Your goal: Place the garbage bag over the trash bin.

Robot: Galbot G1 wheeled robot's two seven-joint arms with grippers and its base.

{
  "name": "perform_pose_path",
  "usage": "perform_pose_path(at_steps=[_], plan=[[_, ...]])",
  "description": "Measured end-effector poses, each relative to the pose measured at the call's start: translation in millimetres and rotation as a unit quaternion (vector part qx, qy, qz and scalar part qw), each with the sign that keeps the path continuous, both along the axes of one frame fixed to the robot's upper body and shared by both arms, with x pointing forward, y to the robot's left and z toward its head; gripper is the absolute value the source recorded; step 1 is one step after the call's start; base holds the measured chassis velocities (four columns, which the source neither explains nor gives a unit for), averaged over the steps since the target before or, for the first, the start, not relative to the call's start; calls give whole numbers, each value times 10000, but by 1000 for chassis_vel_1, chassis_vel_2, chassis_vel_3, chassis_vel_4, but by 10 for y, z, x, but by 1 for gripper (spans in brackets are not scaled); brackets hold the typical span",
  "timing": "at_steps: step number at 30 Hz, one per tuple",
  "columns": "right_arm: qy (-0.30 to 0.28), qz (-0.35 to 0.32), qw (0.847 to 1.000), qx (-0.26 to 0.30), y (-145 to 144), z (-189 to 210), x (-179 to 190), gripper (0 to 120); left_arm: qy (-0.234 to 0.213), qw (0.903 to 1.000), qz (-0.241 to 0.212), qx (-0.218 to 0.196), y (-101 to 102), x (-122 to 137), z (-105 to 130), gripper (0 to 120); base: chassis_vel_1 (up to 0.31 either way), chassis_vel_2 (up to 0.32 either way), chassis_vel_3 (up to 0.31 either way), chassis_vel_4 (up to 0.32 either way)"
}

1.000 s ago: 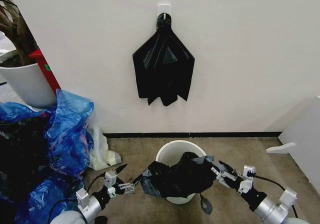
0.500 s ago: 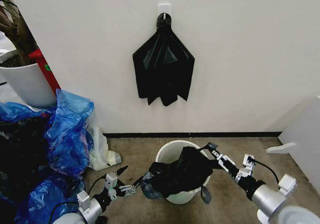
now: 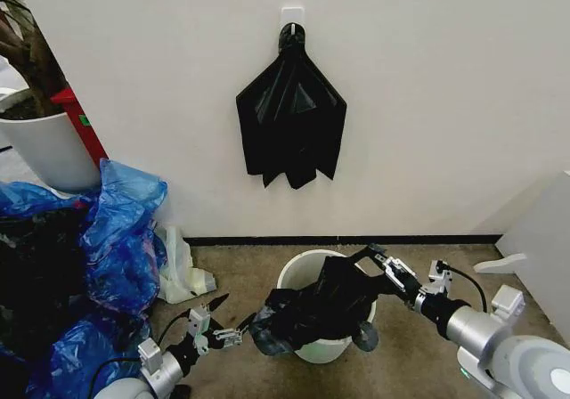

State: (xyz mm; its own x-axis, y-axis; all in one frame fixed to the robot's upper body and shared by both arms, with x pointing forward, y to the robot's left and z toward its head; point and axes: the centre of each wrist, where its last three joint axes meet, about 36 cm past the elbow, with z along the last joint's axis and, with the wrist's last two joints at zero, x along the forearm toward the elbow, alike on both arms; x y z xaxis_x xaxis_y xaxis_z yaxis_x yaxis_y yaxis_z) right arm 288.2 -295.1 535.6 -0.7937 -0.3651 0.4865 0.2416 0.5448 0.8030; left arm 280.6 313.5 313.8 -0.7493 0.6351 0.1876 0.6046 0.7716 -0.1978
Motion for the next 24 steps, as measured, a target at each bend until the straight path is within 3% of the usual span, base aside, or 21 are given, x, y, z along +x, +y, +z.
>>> perform_pose_path(at_steps=[5,11,24], plan=[[252,-281,9991,-184,51,152,-7,100,-117,9998,-107,79,-56,33,50,100,0,0,0,0],[43,-340,9986,-407,132,375,-103,100,-168,9996,-169,159,-74,62,60,100,0,0,0,0],[-53,-429,9955,-841,91,440,-92,100,-192,9994,-208,181,-55,40,84,100,0,0,0,0]])
